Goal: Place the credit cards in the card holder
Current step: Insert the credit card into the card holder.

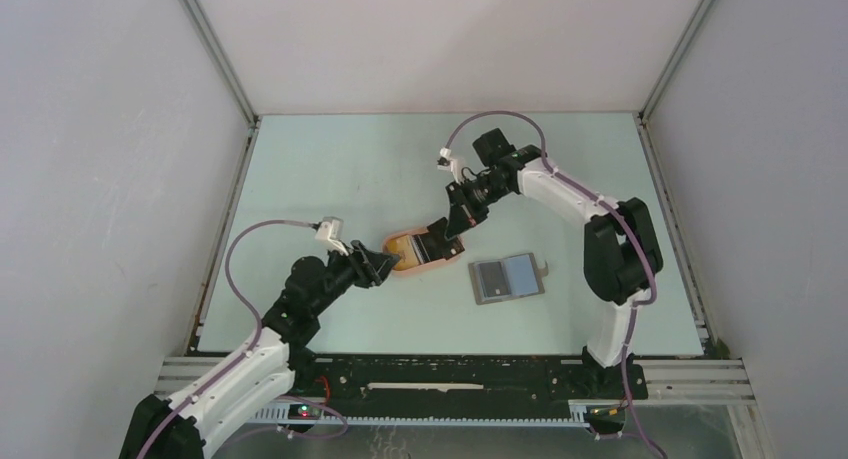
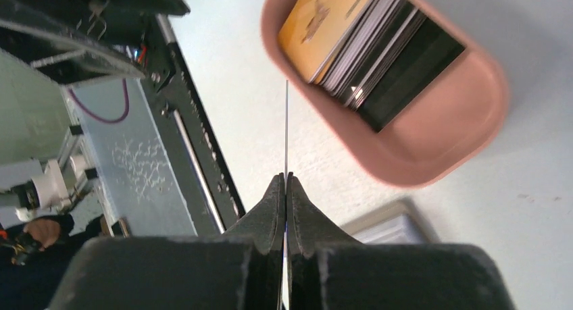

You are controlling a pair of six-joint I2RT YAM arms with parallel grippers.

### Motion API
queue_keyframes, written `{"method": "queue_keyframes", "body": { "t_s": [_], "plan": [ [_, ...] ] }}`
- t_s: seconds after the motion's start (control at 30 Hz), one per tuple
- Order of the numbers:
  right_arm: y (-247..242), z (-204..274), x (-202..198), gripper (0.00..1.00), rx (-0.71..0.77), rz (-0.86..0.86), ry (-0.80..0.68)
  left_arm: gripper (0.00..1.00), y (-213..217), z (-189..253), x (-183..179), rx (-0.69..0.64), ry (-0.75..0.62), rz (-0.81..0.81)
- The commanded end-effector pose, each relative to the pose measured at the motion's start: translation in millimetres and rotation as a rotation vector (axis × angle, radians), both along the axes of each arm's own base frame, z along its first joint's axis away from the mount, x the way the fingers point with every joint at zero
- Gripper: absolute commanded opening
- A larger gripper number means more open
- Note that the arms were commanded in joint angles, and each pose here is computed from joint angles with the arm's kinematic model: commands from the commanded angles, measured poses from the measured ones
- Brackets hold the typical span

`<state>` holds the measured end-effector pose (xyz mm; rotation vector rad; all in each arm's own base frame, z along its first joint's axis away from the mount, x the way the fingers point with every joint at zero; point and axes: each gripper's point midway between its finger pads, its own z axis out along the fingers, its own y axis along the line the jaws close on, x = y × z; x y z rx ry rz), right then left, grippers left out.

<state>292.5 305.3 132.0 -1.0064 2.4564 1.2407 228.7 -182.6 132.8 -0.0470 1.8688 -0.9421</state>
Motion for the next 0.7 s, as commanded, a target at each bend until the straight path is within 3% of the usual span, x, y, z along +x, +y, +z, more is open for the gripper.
{"method": "queue_keyframes", "body": {
  "t_s": [0.0,0.17,0.23,0.47,0.67],
  "plan": [
    [-12.1,36.7,-27.9,0.00,0.083,0.122,-0.140,0.58,-20.0,32.5,-14.1,-0.090,-0.114,-0.140],
    [-30.0,49.6,-47.3,0.00,0.134,0.153,-0.205,0.59,-32.3,50.4,-25.6,-0.144,-0.180,-0.231],
    [-35.5,59.4,-56.4,0.00,0.194,0.176,-0.208,0.64,-38.6,59.3,-31.8,-0.159,-0.244,-0.272],
    [-43.6,88.4,-84.7,0.00,0.361,0.250,-0.229,0.69,-77.6,80.2,-57.0,-0.113,-0.432,-0.429],
    [-44.6,107.9,-98.6,0.00,0.453,0.291,-0.242,0.73,-115.3,91.6,-65.5,-0.098,-0.511,-0.542]
  ]
}}
